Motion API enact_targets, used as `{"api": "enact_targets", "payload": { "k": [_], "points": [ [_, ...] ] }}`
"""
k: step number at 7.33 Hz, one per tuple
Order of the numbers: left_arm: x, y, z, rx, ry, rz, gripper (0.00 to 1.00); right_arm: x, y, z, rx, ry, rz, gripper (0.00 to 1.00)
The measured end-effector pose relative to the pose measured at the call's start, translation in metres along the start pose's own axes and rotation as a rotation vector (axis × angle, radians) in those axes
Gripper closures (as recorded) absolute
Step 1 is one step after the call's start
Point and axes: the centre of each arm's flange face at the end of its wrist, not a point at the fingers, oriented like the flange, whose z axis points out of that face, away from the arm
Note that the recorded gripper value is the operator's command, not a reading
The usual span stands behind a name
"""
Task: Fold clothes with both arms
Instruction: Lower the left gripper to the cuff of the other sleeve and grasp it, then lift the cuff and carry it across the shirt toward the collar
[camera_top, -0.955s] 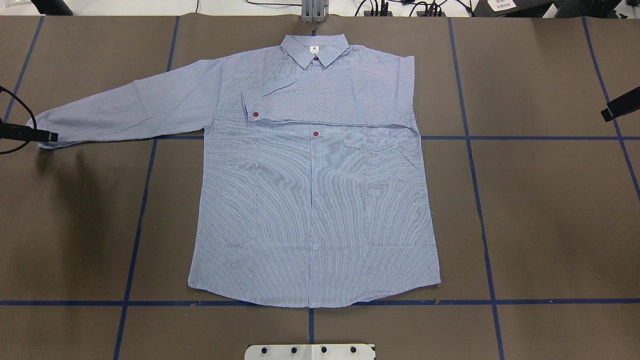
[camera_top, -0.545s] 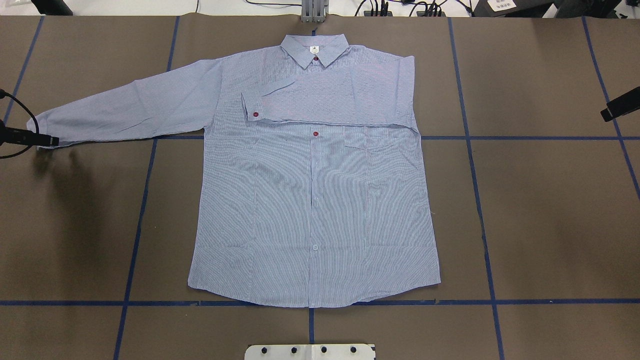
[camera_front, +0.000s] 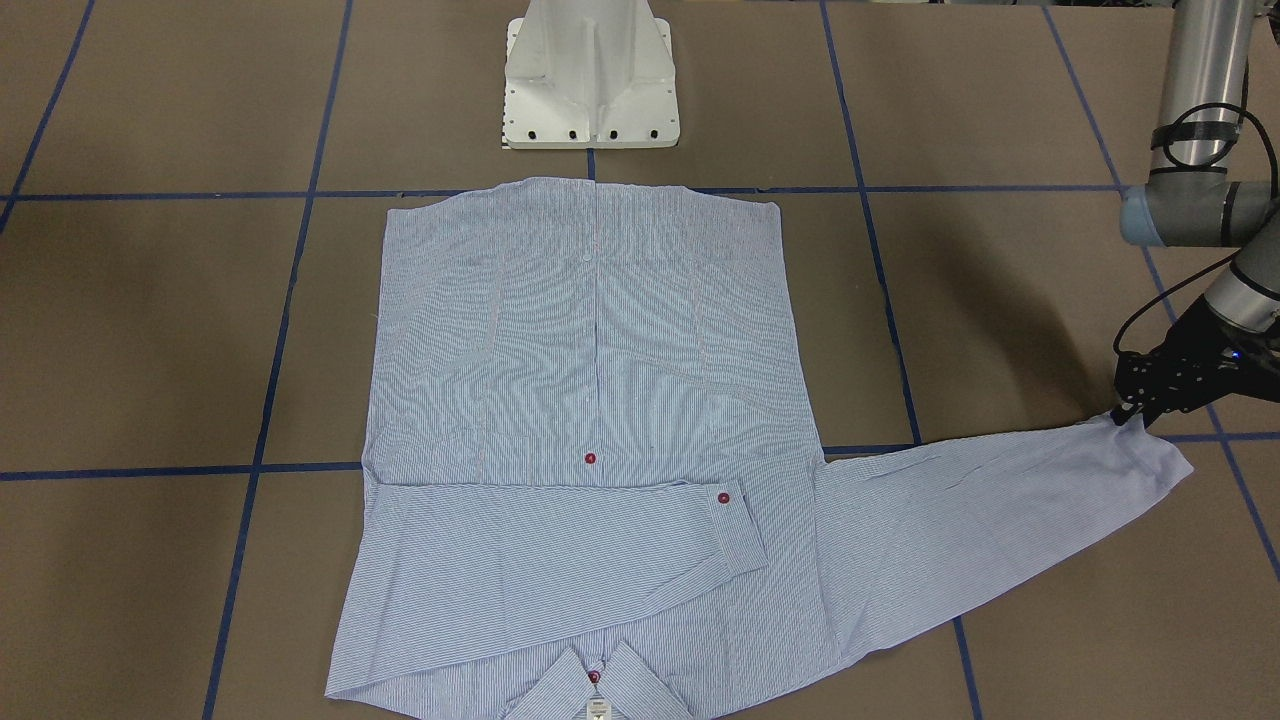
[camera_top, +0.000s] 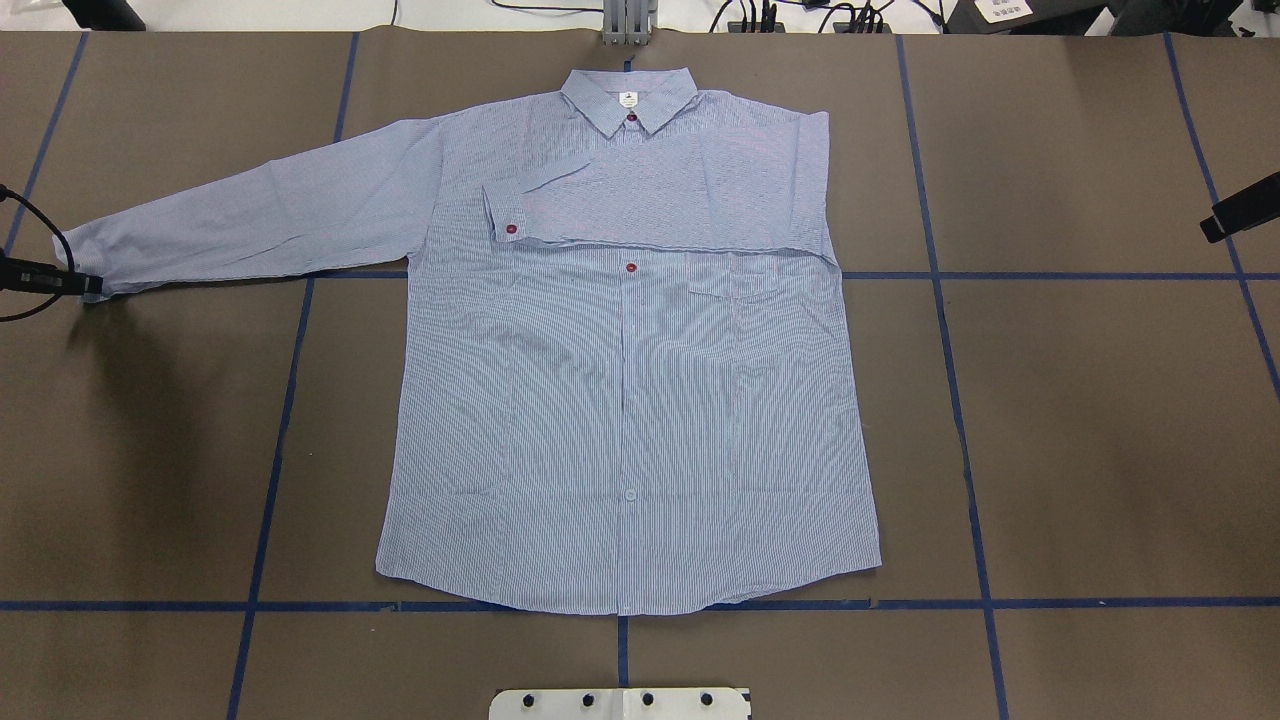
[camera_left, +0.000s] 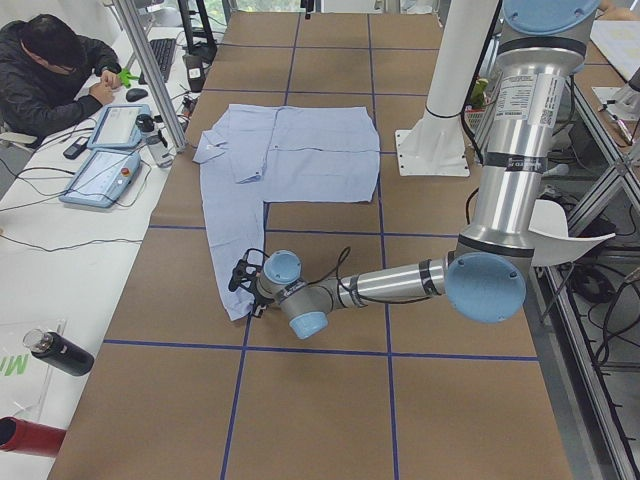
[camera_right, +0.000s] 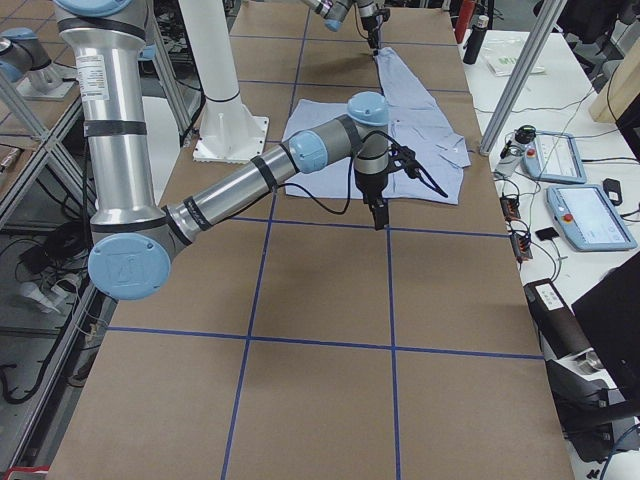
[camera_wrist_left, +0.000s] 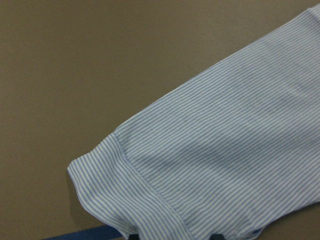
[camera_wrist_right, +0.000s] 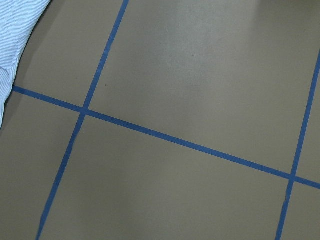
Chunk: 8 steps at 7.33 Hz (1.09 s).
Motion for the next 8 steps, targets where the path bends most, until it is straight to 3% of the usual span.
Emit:
{"api": "enact_targets", "payload": {
  "k": [4, 6, 8],
  "points": [
    [0.044, -0.033, -0.02, 0.005, 0.035, 0.014, 1.0, 0.0, 0.0, 0.0, -0.001, 0.0, 0.002, 0.0],
    [0.104, -0.078, -0.046, -0.013, 0.031, 0.004, 1.0, 0.0, 0.0, 0.0, 0.0, 0.0, 0.001, 0.0],
    [0.194, -0.151, -0.079, -0.048, 0.005, -0.024, 1.0, 0.0, 0.0, 0.0, 0.0, 0.0, 0.001, 0.0]
  ]
}}
